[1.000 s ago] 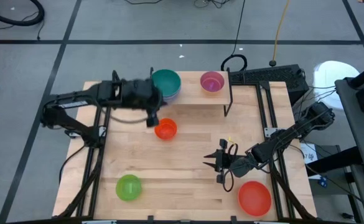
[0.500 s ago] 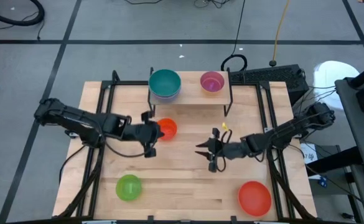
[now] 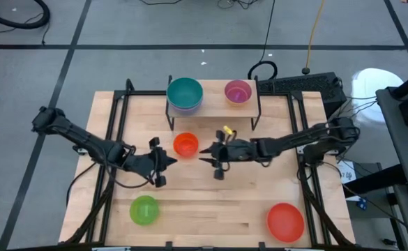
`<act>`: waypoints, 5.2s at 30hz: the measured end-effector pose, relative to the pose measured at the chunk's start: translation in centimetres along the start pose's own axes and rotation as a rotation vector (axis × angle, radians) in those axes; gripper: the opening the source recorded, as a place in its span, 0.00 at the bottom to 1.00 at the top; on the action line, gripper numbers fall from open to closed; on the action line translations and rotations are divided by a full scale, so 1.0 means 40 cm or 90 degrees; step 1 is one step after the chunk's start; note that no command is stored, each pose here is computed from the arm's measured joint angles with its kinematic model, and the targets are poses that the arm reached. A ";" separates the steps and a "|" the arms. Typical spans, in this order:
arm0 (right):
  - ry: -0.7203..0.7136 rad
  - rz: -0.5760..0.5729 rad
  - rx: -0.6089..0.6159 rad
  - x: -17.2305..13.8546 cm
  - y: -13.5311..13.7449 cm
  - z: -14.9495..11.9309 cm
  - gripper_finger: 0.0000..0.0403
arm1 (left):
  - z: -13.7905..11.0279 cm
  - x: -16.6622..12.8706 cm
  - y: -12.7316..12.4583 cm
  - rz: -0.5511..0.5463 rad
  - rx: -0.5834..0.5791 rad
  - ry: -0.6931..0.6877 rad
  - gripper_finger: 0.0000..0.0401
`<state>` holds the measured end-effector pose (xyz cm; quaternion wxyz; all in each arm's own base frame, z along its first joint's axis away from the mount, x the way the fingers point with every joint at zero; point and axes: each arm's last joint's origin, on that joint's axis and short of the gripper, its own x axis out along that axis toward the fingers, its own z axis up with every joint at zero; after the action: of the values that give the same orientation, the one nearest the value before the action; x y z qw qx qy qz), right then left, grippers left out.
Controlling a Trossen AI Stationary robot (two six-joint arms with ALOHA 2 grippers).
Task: Place and stack bowls onto a shelf
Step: Stack the top orange bowl on top of the purple bowl on the shelf
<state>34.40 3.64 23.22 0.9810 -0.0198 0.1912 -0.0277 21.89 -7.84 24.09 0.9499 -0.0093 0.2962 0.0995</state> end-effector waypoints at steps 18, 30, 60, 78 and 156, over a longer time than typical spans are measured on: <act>0.168 0.074 -0.062 0.232 -0.067 -0.074 0.33 | -0.187 0.029 -0.023 -0.065 -0.084 -0.086 0.02; 0.198 0.051 -0.154 0.253 -0.074 -0.120 0.43 | -0.203 0.033 -0.012 -0.036 -0.092 -0.107 0.02; 0.205 0.101 -0.196 0.243 -0.095 -0.176 0.01 | -0.199 0.034 -0.012 -0.032 -0.067 -0.117 0.02; 0.126 0.117 -0.162 0.117 -0.038 -0.017 0.00 | -0.199 0.034 -0.011 -0.031 -0.062 -0.117 0.02; 0.191 -0.303 -0.005 -0.224 -0.460 0.088 0.00 | -0.192 0.044 0.006 -0.003 -0.079 -0.120 0.02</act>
<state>26.56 -14.07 30.75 0.9074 -0.0637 0.3245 -0.2594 18.95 -7.86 16.77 0.9714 -0.0591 0.1985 0.1160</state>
